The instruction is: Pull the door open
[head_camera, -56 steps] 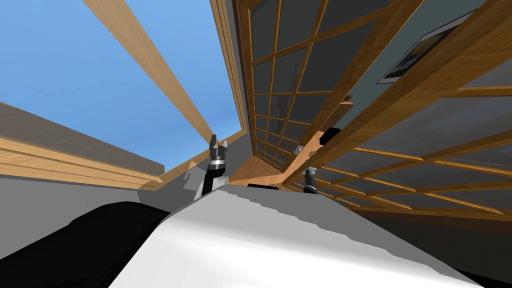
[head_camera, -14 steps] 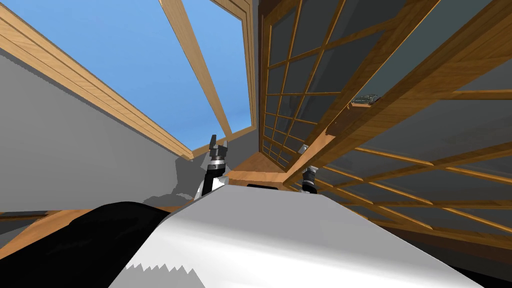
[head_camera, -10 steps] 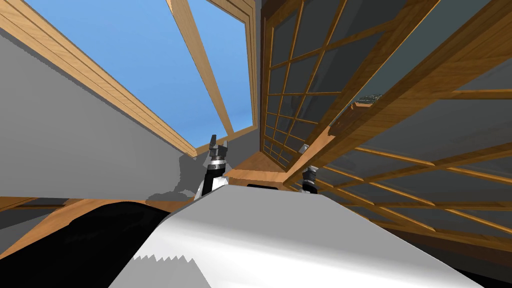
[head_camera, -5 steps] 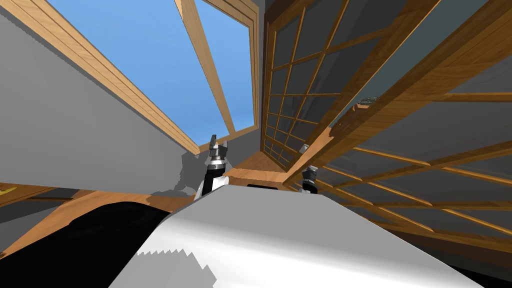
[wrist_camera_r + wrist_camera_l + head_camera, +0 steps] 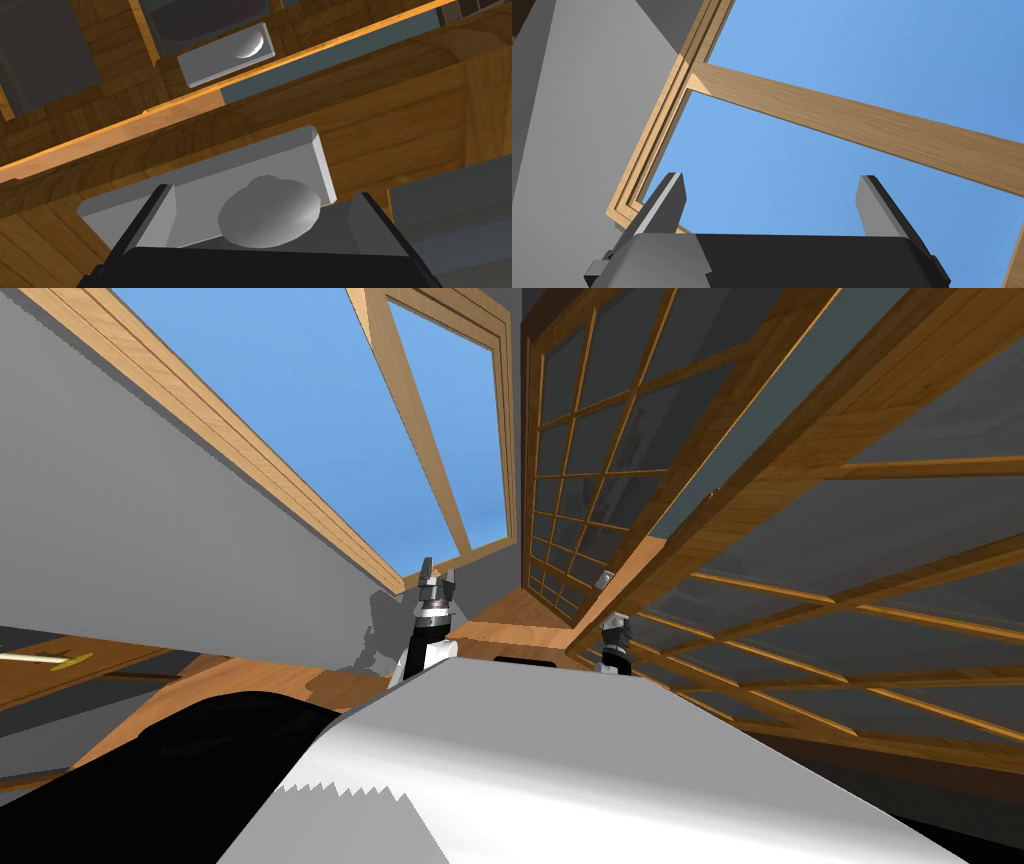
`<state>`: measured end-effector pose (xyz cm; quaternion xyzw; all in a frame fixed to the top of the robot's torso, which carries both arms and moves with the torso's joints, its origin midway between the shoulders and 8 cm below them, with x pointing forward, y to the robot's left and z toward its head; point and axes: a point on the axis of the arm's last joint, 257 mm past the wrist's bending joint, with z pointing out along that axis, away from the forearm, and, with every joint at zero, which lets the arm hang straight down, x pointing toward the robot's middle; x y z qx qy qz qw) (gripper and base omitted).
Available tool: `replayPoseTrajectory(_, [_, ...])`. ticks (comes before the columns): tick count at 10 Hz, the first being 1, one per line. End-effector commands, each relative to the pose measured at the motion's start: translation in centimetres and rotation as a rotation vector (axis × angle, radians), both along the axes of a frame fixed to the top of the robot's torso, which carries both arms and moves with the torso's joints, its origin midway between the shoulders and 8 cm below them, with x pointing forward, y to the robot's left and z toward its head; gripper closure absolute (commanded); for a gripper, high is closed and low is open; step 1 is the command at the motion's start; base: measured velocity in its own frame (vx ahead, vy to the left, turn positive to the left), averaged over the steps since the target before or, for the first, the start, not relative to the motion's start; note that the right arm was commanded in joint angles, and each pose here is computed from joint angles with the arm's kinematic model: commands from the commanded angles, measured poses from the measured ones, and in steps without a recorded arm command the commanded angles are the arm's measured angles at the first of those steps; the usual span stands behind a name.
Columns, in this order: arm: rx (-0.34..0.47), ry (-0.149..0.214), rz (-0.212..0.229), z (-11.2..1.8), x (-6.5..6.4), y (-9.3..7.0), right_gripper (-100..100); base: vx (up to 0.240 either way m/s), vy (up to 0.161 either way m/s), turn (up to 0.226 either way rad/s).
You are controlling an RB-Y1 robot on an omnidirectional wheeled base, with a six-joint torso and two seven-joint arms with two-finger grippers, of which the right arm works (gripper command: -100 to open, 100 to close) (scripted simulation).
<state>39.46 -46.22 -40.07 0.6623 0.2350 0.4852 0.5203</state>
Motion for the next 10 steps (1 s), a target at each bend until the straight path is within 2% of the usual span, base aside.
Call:
replayPoseTrajectory(1, [0.056, -0.032, -0.008, 0.17, 0.13, -0.04, -100, -0.087, -0.023, 0.062])
replayPoseTrajectory(3, [0.126, -0.071, -0.015, 0.24, 0.39, 0.17, -100, -0.095, -0.012, 0.058])
replayPoseTrajectory(4, [0.137, -0.077, -0.015, 0.24, 0.39, 0.17, -100, -0.061, -0.010, 0.022])
replayPoseTrajectory(6, [0.215, -0.122, -0.022, 0.31, 0.67, 0.42, -100, -0.056, -0.016, 0.064])
replayPoseTrajectory(7, [0.227, -0.128, -0.022, 0.31, 0.67, 0.42, -100, -0.050, -0.011, 0.019])
replayPoseTrajectory(8, [0.270, -0.153, -0.026, 0.34, 0.82, 0.56, -100, -0.046, -0.007, 0.039])
replayPoseTrajectory(9, [0.274, -0.155, -0.026, 0.34, 0.82, 0.56, -100, -0.035, -0.011, 0.024])
replayPoseTrajectory(10, [0.321, -0.182, -0.030, 0.37, 0.96, 0.70, -100, -0.041, -0.017, 0.036])
